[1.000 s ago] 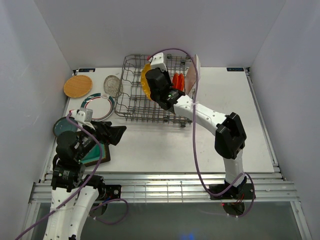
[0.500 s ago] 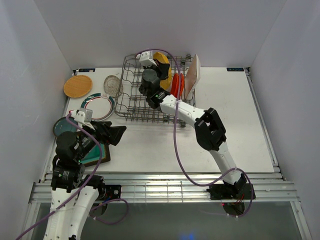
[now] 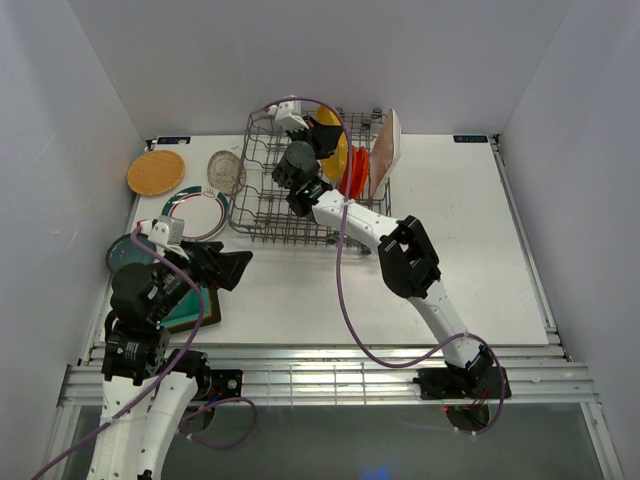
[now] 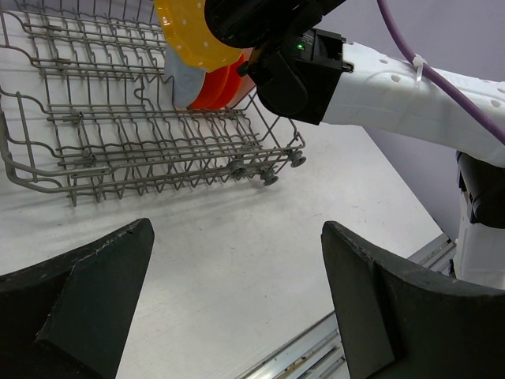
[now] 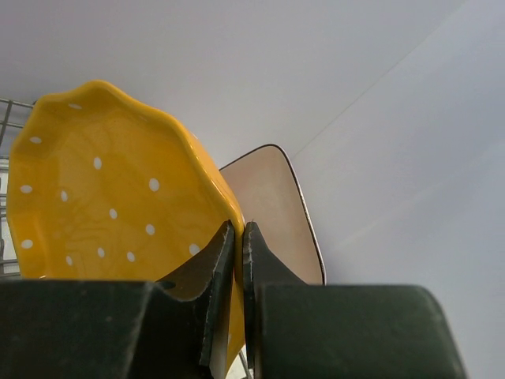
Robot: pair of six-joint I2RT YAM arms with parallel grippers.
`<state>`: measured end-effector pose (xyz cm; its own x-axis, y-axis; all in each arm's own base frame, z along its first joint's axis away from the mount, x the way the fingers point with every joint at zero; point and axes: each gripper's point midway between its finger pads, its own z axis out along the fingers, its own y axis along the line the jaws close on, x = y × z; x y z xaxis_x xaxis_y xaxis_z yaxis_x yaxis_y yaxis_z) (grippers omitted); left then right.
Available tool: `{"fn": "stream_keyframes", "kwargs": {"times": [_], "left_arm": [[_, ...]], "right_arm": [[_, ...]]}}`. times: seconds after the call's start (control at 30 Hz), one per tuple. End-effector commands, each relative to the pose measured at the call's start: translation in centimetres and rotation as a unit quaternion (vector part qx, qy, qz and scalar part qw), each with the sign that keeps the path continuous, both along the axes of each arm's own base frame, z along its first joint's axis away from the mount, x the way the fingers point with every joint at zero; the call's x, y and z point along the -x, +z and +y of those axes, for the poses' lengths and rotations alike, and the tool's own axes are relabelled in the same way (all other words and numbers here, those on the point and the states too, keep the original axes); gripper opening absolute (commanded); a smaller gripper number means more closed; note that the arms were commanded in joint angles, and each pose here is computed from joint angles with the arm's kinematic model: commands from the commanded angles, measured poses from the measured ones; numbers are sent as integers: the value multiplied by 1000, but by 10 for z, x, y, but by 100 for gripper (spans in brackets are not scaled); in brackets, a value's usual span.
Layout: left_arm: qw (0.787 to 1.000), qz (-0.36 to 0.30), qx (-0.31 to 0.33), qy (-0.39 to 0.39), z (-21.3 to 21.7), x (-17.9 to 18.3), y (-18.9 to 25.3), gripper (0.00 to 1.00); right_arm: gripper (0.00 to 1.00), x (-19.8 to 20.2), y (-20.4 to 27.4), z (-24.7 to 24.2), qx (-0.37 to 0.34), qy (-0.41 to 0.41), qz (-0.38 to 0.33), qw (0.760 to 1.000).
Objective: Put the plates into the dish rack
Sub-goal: Insert the plate into the dish rack.
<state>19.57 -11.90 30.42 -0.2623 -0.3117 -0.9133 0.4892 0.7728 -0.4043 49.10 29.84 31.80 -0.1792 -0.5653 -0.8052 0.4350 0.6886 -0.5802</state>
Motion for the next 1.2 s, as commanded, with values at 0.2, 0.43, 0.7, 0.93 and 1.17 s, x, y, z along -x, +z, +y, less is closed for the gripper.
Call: {"fn": "stream_keyframes", "kwargs": {"times": [0.2,0.43,0.7,0.93,1.17], "left_arm": [[1000,-6,-2,-9,-2,3,-1,98],[1000,-6,-2,-9,-2,3,0,98],[1000,-7,-2,-11,-3,4,0,98],[1000,-8,-2,-11,-2,4,0,98],[1000,-9,-2,-12,-3,5,1,98]], "right_arm": [[8,3,33,-10,-70,-9,-63,996],[8,-3,12,-5,-60,-13,-52,997],[8,-10,0,-8,-54,-21,-44,997],[8,-17,-12,-9,-45,-28,-35,998],[8,-20,-20,-11,-38,-35,-27,998]]}}
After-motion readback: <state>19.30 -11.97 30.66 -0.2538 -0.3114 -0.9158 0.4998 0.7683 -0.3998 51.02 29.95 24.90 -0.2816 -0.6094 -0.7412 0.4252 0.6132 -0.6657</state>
